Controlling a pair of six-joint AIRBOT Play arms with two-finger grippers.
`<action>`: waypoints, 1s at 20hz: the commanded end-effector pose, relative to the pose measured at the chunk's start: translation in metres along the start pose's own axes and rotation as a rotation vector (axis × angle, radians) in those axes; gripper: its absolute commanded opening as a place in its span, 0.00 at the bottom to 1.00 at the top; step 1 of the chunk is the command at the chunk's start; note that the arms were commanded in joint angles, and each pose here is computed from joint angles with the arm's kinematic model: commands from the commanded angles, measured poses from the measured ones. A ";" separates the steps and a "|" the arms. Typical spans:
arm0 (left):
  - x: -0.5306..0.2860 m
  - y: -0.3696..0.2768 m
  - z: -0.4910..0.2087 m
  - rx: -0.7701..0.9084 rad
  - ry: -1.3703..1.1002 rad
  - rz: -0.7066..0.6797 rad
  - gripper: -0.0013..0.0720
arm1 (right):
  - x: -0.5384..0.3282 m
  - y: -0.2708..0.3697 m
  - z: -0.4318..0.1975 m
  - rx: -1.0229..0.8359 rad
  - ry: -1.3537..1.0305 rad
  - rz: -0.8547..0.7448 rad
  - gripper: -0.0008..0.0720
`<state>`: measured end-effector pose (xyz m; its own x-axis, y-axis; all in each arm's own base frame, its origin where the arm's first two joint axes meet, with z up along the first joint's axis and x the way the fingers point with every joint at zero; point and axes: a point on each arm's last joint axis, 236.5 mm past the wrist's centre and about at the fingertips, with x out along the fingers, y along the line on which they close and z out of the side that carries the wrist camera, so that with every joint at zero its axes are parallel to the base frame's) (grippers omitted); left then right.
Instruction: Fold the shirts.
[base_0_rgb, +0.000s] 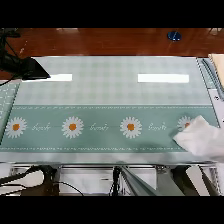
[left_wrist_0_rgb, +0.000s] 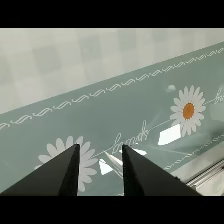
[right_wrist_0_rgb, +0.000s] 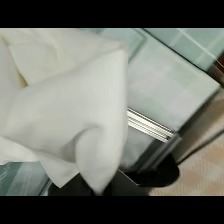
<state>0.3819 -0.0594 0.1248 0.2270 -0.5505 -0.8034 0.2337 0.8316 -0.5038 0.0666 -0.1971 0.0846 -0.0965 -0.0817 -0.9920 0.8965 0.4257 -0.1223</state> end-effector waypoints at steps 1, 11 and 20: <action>0.000 -0.001 -0.001 0.005 0.006 -0.005 0.46 | 0.002 -0.077 -0.019 0.216 0.056 -0.170 0.04; 0.000 -0.001 0.000 0.012 0.002 -0.004 0.46 | 0.065 -0.114 -0.087 0.276 0.316 -0.272 0.62; 0.000 0.003 0.011 0.012 -0.046 0.013 0.46 | 0.050 -0.118 0.092 0.300 -0.459 -0.221 0.71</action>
<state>0.3840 -0.0597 0.1255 0.2359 -0.5510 -0.8005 0.2445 0.8309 -0.4999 -0.0888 -0.2505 0.0287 -0.4838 -0.1974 -0.8526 0.8554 0.0993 -0.5084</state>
